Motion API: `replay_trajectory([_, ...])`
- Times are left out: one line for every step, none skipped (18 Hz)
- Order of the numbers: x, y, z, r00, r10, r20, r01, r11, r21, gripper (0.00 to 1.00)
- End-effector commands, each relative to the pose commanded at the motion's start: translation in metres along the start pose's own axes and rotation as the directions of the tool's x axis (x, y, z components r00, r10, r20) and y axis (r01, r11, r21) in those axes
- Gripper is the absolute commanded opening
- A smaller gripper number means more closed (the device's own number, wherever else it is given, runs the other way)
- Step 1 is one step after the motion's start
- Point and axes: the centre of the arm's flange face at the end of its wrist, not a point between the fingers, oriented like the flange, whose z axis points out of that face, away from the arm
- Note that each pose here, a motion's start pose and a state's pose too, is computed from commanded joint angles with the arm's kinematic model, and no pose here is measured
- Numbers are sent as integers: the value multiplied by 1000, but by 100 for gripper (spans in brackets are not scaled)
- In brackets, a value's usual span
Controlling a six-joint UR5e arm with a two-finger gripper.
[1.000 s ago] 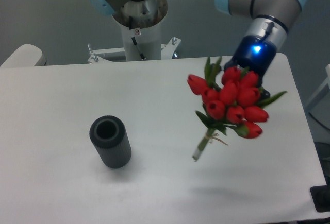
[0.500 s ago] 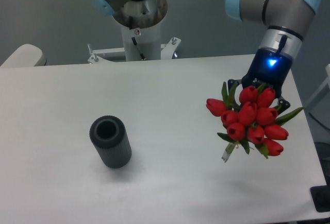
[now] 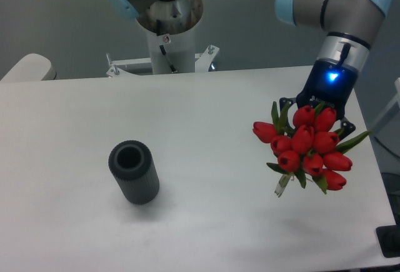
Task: Pick up the flowers from the vase
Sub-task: 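Carry the tulip bouquet away from the vase and hold it aloft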
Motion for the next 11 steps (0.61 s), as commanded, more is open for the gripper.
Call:
replay_trajectory([1,0,1,1000,4,-1,-4,1000,0,34])
replay_trajectory([1,2,2,1000,0,-4,0,1000,-1,34])
replay_trajectory([1,2,2,1000,2,-3,-2,1000,-2,35])
replay_trajectory([1,2,2,1000,2,-3,-2,1000,-2,35])
replay_trajectory([1,3,2,1000,1,-3,-1,1000,-3,35])
replay_trajectory([1,3,0,1000,6,-1,-6,1000,-3,35])
replay_trajectory([2,4,2,1000,9,-3,-9,1000,-3,35])
replay_trajectory([3,6,3,1000,8,-6,-8,1000,-4,35])
replay_trajectory([3,6,3,1000,8,-6,-8,1000,-4,35])
replay_trajectory([3,5,4,1000,11,-7,-11,1000,-4,35])
replay_trajectory([3,6,3,1000,12,-6,-12,1000,-4,35])
